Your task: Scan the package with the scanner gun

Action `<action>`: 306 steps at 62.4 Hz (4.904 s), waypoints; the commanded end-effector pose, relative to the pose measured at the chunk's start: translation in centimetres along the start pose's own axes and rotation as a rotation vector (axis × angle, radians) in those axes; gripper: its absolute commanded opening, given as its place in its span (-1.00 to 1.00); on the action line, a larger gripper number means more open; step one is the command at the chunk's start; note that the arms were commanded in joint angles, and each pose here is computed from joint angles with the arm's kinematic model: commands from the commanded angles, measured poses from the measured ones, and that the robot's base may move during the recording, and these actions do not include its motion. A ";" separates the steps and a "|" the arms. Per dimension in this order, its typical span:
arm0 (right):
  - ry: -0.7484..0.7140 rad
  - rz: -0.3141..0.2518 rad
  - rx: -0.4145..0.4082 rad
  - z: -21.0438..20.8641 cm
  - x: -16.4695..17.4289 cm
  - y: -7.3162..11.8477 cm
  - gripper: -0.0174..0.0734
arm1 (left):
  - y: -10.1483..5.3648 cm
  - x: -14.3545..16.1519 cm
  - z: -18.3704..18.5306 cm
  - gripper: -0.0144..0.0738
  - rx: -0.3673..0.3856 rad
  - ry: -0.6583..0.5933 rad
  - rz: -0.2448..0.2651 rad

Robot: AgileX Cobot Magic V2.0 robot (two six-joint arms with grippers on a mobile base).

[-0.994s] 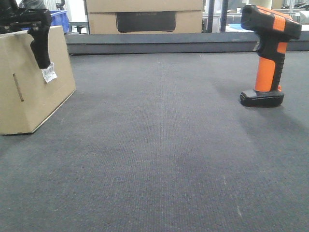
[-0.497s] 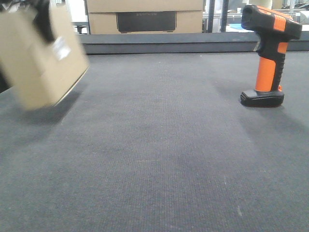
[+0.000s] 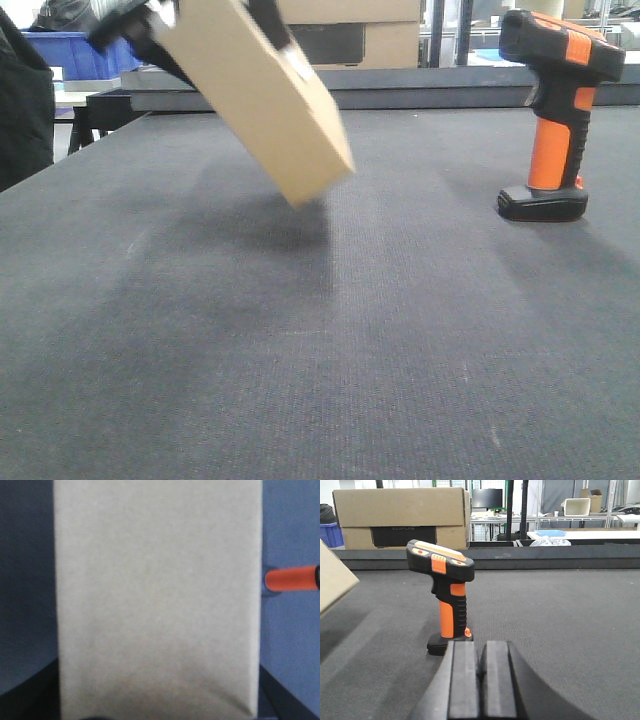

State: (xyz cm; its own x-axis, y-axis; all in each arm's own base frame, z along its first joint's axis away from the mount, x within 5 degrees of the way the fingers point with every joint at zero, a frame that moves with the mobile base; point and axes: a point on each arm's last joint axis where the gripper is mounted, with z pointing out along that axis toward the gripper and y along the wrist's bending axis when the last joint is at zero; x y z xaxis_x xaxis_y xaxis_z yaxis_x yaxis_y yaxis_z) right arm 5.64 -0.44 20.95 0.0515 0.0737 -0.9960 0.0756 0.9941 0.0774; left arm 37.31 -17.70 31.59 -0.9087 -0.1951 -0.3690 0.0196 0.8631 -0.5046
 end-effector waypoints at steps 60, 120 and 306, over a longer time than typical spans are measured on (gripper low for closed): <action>-0.106 -0.124 -0.008 4.5 -9.8 0.8 -0.99 | -1.1 1.2 1.0 -0.93 0.023 0.010 0.004; 0.122 0.158 0.001 17.5 -0.3 1.7 -0.97 | -1.1 1.0 1.0 -0.93 0.027 -0.002 0.004; -0.020 -0.250 0.118 27.9 2.6 4.8 -0.98 | -1.0 0.8 1.0 -0.93 0.018 -0.025 0.019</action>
State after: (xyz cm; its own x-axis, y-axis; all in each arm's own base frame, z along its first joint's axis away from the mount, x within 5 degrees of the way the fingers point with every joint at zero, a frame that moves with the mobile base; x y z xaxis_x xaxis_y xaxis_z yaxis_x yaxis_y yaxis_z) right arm 34.13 2.54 18.03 -0.0334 -0.0035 -0.9994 0.1771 0.9842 -0.0094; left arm 37.07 -19.04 30.67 -0.9027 -0.1836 -0.3893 0.0398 0.8650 -0.5001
